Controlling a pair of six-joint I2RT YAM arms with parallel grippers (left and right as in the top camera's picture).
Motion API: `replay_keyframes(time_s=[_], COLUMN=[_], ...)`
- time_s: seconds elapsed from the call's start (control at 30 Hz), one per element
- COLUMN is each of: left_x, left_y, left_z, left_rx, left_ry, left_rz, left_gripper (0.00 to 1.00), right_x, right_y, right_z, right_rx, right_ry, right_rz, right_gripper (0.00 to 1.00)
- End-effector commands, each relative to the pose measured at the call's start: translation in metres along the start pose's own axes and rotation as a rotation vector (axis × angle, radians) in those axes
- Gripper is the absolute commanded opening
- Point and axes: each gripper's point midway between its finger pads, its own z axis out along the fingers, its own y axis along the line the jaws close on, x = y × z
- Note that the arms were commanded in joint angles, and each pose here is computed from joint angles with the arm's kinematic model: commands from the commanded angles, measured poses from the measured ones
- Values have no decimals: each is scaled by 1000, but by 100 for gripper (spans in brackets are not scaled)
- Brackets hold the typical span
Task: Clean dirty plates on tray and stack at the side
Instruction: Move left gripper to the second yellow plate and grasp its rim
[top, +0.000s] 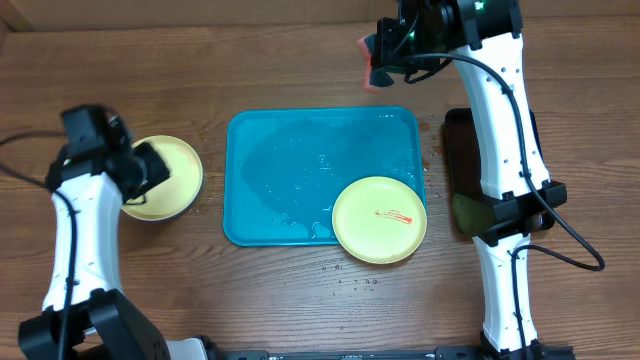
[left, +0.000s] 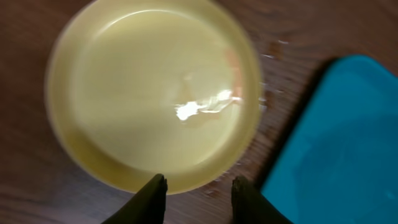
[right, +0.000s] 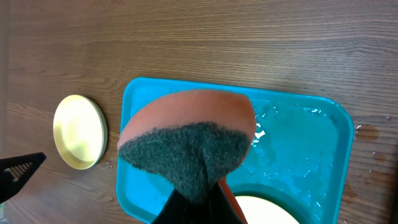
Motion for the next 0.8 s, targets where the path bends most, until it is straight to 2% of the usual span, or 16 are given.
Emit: replay_keyframes(time_s=[0.0, 0.17, 0.4, 0.57, 0.77], left_x=[16, 65, 150, 191, 220], left_y=[-73, -144, -211, -228, -236], left_z=[-16, -13, 13, 35, 50], left_rx=[236, 361, 505, 484, 473], left_ry=[35, 127, 294, 379, 458], left_rz=[184, 420, 786, 949, 1006], left_gripper=[39, 45, 54, 60, 61], right_x=[-6, -6, -6, -6, -6], right_y=[3, 3, 3, 3, 3], right_z=[-15, -15, -15, -15, -14], right_rx=[-11, -11, -11, -12, -12], right_ry=[-43, -43, -43, -43, -43], right_rz=[-7, -7, -7, -8, -8], right_gripper=[4, 4, 4, 4, 4])
